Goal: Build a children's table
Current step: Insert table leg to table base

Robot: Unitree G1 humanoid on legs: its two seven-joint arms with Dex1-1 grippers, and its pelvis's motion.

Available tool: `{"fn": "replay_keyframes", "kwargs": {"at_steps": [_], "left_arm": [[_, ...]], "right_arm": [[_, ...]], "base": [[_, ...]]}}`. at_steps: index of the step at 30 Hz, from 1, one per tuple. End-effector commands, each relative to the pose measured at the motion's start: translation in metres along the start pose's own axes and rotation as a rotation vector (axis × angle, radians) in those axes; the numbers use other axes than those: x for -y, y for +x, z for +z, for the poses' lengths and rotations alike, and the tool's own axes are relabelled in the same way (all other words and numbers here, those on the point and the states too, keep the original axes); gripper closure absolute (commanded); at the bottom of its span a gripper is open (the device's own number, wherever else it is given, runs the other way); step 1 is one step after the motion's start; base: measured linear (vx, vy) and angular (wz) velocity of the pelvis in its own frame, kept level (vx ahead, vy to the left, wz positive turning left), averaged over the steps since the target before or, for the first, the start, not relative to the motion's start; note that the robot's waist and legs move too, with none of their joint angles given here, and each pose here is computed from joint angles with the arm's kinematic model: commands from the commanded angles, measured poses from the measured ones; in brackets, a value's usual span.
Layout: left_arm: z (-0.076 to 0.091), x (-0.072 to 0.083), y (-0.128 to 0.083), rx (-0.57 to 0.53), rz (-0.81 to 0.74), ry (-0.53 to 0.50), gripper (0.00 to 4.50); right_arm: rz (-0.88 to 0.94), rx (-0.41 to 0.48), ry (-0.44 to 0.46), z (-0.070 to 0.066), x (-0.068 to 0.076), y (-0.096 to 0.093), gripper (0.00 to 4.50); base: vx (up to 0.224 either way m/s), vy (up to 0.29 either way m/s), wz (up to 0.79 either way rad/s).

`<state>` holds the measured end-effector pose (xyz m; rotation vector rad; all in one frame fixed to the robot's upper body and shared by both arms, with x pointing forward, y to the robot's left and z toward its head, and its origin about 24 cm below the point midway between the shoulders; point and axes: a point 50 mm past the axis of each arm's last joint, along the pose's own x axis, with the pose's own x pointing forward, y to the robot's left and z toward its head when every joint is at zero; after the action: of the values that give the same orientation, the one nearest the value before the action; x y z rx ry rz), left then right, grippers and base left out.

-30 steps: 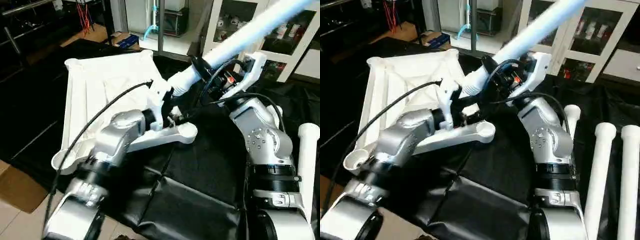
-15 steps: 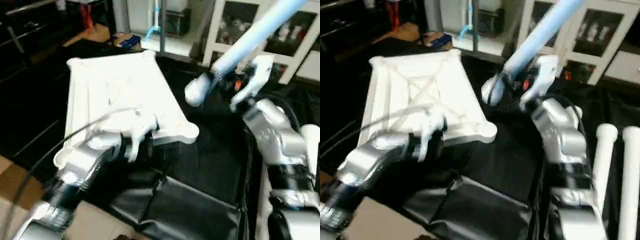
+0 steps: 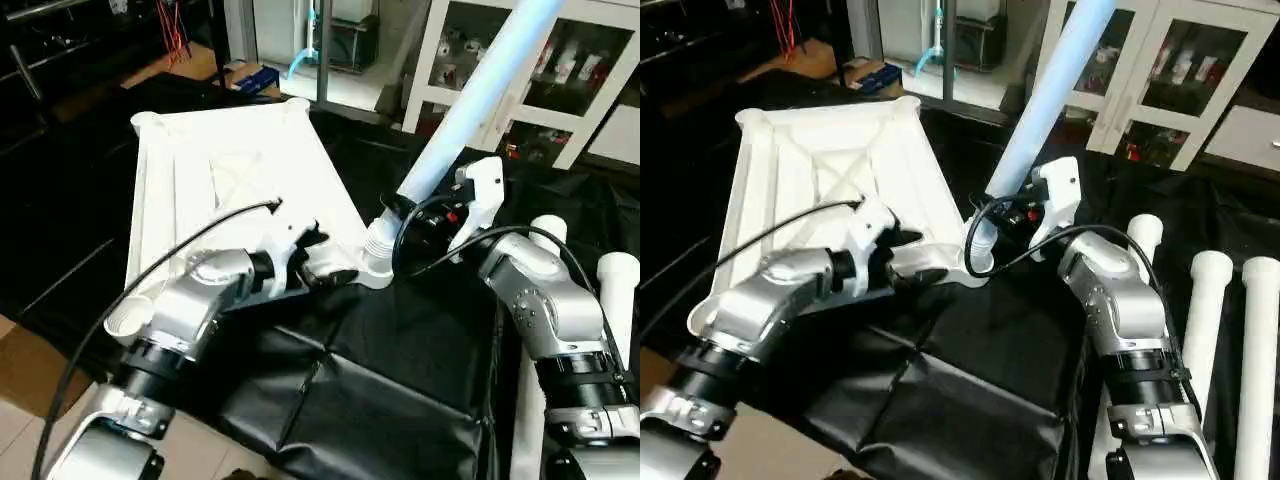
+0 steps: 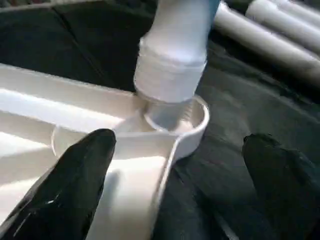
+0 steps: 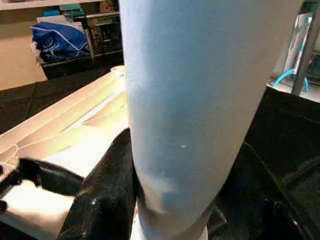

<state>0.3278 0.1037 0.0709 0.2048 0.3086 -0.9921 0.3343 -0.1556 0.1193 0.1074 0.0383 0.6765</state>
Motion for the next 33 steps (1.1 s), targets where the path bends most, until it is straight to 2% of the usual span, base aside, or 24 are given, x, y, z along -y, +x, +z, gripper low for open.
{"fn": "replay_keyframes", "kwargs": {"at_steps": [1, 8, 18, 24, 33], "left_arm": [[-0.002, -0.007, 0.001, -0.026, 0.039, 0.059, 0.27], [-0.01, -0.013, 0.0, -0.086, 0.0, 0.064, 0.79], [-0.008, -0.007, 0.01, -0.105, -0.133, 0.112, 1.54], [-0.018, -0.008, 0.015, -0.191, -0.147, 0.138, 2.12], [-0.027, -0.015, 0.01, -0.331, -0.161, 0.104, 2.82]], "right_arm": [[0.009, 0.044, -0.04, 0.016, -0.002, 0.0, 2.7], [0.018, 0.039, -0.045, 0.016, -0.003, -0.004, 2.7], [0.013, 0.032, -0.054, 0.018, -0.001, -0.008, 2.7], [0.017, 0.028, -0.061, 0.02, -0.001, -0.009, 2.7], [0.03, 0.026, -0.066, 0.022, -0.002, -0.009, 2.7]], "base": [[0.0, 0.0, 0.0], [0.0, 0.0, 0.0], [0.0, 0.0, 0.0], [0.0, 0.0, 0.0], [0.0, 0.0, 0.0]]}}
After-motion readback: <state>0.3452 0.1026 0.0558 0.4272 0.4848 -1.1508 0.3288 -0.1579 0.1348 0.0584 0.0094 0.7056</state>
